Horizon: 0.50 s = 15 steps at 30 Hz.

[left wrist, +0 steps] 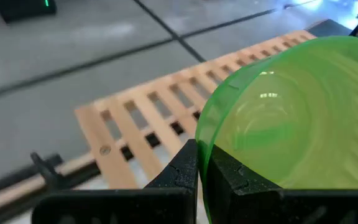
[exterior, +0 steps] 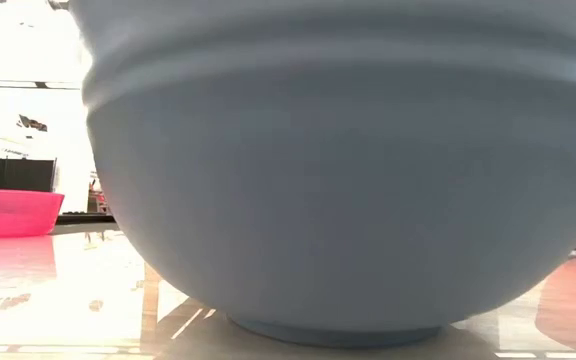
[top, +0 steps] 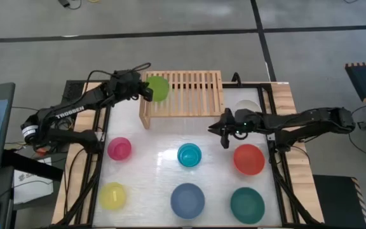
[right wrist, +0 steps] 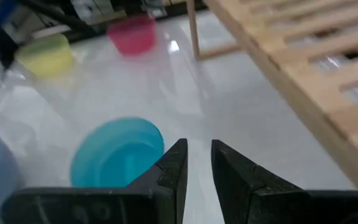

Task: Place and stack bowls onto a shelf
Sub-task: Put the transparent green bowl on the shelf

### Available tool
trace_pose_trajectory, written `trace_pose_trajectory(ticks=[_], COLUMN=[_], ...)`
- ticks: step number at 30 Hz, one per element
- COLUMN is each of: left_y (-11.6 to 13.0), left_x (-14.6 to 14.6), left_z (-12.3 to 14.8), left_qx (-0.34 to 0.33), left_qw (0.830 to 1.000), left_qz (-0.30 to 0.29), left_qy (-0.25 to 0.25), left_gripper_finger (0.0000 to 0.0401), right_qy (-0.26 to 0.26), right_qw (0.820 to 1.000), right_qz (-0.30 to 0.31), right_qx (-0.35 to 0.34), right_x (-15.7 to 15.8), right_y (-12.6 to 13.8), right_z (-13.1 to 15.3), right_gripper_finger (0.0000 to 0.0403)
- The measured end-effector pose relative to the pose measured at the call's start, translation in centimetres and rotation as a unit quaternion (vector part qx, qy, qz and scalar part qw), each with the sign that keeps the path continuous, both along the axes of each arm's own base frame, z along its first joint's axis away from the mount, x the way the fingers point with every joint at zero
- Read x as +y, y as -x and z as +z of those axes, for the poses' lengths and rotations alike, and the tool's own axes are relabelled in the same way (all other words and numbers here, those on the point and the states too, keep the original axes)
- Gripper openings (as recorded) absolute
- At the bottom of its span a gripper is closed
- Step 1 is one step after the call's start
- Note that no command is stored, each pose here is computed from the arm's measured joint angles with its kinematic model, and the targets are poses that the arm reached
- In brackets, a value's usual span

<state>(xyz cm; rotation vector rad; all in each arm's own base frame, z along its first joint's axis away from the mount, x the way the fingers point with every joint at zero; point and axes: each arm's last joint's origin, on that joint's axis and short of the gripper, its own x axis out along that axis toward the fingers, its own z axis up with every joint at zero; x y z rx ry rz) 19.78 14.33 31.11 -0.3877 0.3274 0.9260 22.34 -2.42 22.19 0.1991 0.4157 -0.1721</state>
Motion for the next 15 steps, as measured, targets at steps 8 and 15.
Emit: trace_pose_trajectory(ticks=[8, 15], left_y=[2.8, 3.1], left_x=[2.2, 2.1], left_z=[1.5, 2.9], left_qx=[0.015, 0.013], left_qw=[0.997, 0.996], left_qz=[0.005, -0.016], left_qy=[0.081, 0.092], left_gripper_finger=[0.0003, 0.0061], right_qy=[-0.001, -0.018], right_qw=[0.999, 0.999], right_qz=[0.003, -0.013], right_qx=[-0.038, -0.039], right_x=[0.3, -0.1], right_y=[1.0, 1.0], right_z=[1.5, 1.5], right_gripper_finger=[0.0143, 0.0201])
